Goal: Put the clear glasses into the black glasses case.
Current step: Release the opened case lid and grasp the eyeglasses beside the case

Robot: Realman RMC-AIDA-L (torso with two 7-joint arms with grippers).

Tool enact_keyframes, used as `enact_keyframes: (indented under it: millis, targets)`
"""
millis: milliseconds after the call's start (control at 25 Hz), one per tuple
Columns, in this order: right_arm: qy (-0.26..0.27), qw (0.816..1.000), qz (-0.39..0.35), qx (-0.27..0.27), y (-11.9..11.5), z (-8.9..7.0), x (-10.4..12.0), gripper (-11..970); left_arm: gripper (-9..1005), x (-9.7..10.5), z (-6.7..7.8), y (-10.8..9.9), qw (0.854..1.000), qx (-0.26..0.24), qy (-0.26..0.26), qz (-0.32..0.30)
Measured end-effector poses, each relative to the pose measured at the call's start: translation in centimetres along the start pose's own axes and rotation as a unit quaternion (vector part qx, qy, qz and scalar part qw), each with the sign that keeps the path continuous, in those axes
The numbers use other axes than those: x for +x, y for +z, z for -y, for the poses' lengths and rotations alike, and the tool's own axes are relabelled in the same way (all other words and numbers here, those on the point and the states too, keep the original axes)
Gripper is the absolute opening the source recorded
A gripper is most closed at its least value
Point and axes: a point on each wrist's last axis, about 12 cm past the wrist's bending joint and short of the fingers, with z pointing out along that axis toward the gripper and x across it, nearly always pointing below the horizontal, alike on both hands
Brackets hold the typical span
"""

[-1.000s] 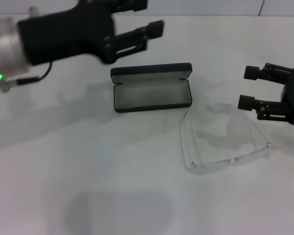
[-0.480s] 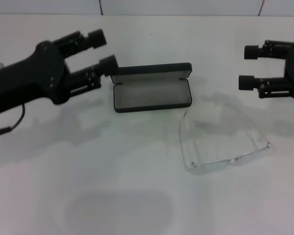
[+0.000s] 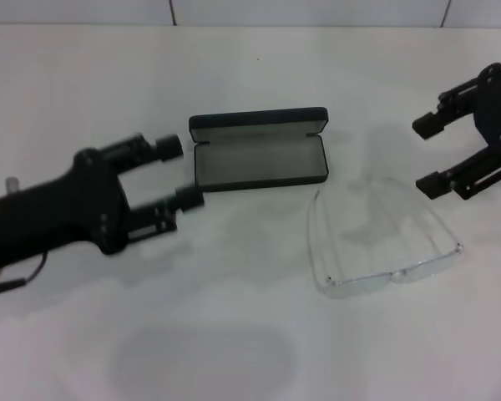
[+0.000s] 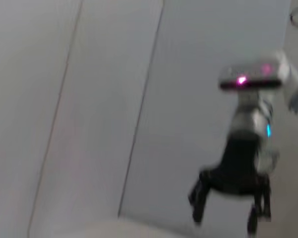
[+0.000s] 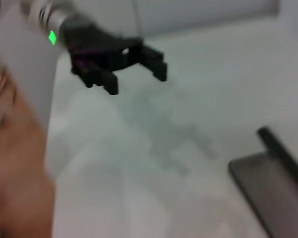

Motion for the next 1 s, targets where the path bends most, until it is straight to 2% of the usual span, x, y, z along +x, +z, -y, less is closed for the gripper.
enact_keyframes:
  millis: [160, 400, 1000]
  targets:
    - [-0.009, 0.998, -0.051, -0.021, 0.5, 0.0, -1.4, 784, 703, 1.0, 0.2, 0.2, 0.998, 0.015, 0.016, -0.051]
    - [-0.025, 0.991, -0.126, -0.036, 2.3, -0.1, -2.2, 782, 701, 1.1, 0.1, -0.2, 0.996, 0.024, 0.018, -0.082]
    - [-0.061, 0.967, -0.236, -0.076, 7.2, -0.7, -3.2, 783, 697, 0.6, -0.1, -0.7, 0.995, 0.012, 0.039, -0.090]
